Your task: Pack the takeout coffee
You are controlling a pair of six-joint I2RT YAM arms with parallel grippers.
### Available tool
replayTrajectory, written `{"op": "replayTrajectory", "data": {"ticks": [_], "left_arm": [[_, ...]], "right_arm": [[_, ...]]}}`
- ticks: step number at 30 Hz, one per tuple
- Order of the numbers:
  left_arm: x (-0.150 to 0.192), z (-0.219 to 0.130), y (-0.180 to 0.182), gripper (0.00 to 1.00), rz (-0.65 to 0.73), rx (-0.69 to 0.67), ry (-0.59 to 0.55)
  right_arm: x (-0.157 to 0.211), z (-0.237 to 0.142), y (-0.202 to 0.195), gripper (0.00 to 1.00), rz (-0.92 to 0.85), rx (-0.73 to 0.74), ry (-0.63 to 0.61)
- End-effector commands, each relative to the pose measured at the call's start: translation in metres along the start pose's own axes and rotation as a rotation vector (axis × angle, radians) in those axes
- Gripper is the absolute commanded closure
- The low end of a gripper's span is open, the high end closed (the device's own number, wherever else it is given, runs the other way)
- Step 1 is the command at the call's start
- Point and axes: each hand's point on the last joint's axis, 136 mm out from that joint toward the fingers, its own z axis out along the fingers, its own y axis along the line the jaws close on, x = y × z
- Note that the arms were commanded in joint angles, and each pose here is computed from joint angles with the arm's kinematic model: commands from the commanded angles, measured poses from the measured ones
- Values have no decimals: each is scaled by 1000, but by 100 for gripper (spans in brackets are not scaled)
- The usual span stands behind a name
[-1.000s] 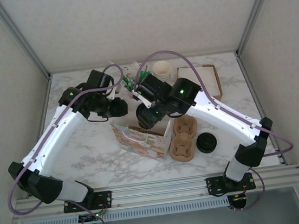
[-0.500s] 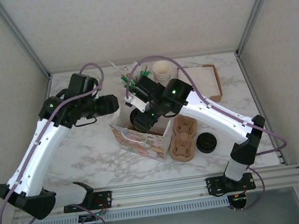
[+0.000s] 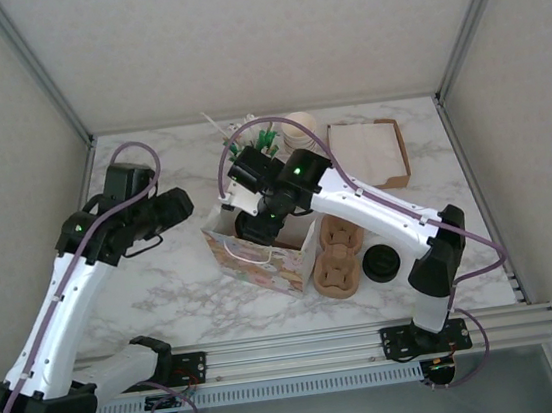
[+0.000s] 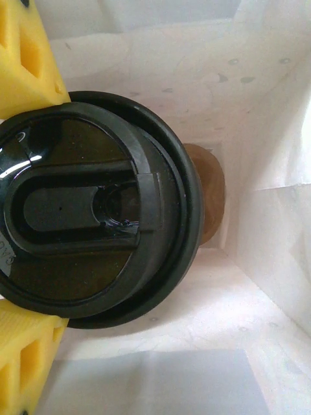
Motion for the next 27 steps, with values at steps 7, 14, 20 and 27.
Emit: {"op": "replayTrajectory", "data": {"ticks": [7,14,20,27], "left_arm": [[13,32,30,45,-179,-41,-3],[37,65,36,47,-261,-33,82],[52,87,50,49,-294,-83,113],[75,114,63,50,-310,-110,164]], "right_arm": [[11,20,-4,47,-35,3,40],[15,32,-2,47,-23,-12,57],[17,41,-1,47,-20,-16,57],[14,49,-2,46,-10,-11,45]]}}
